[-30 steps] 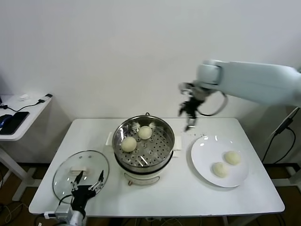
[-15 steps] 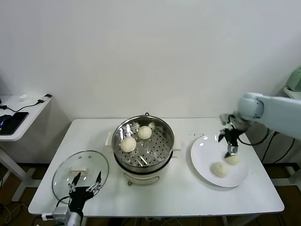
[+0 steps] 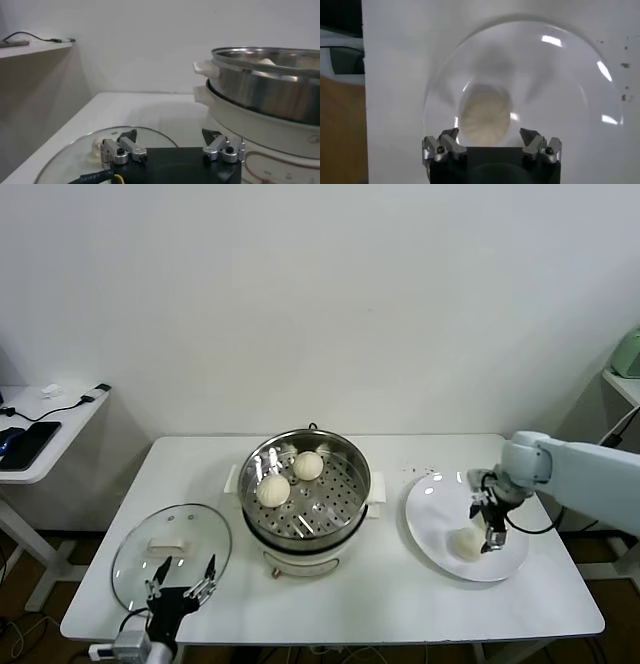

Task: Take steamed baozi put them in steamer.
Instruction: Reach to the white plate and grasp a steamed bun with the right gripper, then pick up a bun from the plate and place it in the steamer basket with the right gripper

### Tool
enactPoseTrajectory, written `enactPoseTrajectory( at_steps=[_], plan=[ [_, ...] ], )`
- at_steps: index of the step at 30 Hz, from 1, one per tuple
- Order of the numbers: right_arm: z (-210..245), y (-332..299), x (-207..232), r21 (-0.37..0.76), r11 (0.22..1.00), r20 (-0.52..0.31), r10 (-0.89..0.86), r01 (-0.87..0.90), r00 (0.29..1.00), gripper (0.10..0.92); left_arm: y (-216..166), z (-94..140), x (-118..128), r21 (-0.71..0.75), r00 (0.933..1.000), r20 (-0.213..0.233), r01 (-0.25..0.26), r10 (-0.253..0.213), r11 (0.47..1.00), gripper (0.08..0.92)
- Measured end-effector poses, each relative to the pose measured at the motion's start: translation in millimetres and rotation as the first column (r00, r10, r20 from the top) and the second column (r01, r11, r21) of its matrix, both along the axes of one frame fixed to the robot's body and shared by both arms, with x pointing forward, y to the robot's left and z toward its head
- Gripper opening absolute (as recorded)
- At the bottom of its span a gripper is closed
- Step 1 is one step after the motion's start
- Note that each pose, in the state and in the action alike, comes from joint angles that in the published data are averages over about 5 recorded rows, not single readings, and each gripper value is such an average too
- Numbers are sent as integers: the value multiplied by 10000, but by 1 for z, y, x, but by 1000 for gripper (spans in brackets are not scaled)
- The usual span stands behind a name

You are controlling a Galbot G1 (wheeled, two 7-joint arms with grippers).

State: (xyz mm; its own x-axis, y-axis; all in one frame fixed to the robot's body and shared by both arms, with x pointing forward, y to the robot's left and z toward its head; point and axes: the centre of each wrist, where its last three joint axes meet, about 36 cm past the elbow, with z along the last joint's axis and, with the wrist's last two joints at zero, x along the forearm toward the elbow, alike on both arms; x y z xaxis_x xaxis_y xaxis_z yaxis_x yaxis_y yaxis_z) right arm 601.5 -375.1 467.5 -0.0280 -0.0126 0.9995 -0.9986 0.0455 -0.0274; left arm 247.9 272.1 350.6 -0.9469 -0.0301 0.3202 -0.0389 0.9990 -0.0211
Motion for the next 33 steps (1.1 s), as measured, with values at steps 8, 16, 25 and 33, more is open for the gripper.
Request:
enactPoseTrajectory(
  at_steps=[8,16,25,33],
  plan=[
    [-14,5,-5,151,9998,168,-156,154,9997,817,-2,1,1,3,10000,21,57,-57,10000,823],
    [-7,1,-6,170,9998,273,-123,118,9996,703,-2,3,0,10,10000,54,50,-50,10000,823],
    [38,13,10,271,9982,702,520,-540,9962,696,-5,4,-1,-14,9999,58,82,-82,10000,823],
    [147,65,47,341,9685,1662,2378,-2466,9570,704,-9,6,1,-12,9997,110,221,-221,9998,823]
  ],
)
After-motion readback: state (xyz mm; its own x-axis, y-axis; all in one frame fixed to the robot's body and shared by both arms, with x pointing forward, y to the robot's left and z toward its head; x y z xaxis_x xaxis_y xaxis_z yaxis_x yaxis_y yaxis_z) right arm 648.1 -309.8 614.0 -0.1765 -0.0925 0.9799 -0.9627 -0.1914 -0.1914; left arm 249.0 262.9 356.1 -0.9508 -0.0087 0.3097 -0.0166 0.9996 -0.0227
